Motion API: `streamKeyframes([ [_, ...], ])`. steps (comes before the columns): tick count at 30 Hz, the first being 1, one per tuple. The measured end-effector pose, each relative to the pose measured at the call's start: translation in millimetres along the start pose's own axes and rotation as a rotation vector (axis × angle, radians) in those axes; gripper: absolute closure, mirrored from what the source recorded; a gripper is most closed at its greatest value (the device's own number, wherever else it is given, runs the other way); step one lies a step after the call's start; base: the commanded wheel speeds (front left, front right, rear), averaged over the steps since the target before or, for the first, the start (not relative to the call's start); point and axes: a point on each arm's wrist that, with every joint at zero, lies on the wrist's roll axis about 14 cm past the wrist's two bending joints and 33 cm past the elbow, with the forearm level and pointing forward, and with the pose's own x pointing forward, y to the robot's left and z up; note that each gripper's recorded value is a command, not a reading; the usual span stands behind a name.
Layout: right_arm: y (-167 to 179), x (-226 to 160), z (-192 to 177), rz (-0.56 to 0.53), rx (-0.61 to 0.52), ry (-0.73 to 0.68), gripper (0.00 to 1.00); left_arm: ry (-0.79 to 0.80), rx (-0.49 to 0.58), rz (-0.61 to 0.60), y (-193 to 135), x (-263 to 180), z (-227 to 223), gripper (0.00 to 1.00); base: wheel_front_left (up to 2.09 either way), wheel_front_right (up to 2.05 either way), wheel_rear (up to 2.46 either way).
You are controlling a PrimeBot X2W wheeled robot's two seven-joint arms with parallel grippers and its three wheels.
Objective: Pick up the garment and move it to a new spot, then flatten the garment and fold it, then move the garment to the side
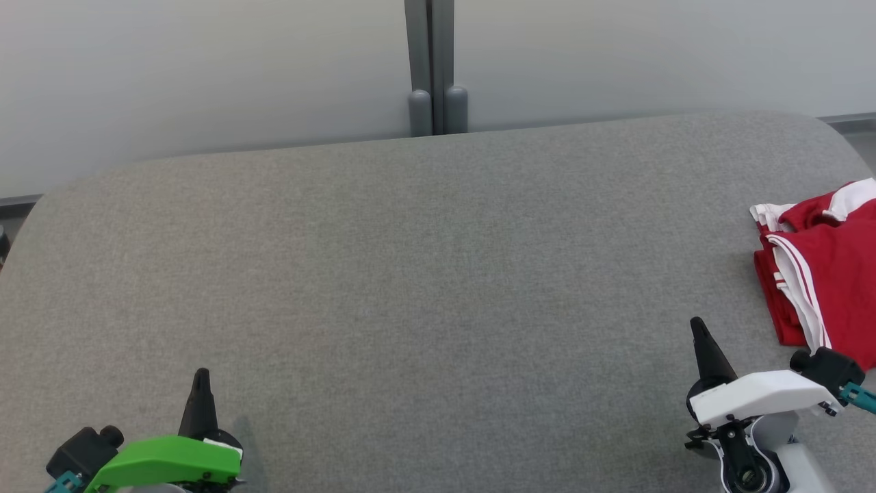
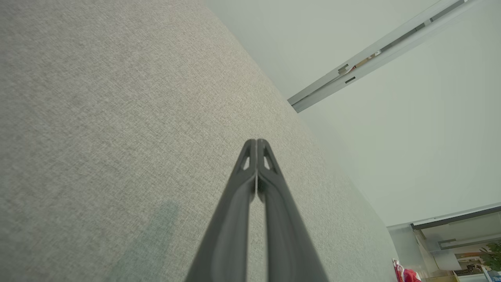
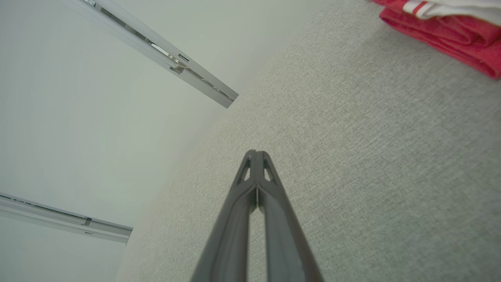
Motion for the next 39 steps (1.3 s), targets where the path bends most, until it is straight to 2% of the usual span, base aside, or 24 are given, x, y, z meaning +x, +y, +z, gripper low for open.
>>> streamKeyframes([
  [20, 7, 0, 8, 0.024, 0.224, -0.006, 1.00, -0.018, -0.218, -0.029, -9, 5, 15, 1.00, 0.00, 0.00, 0.00],
  [39, 16, 0, 15, 0.062, 0.398, -0.006, 1.00, -0.025, -0.382, -0.066, -18, 9, 26, 1.00, 0.00, 0.00, 0.00],
])
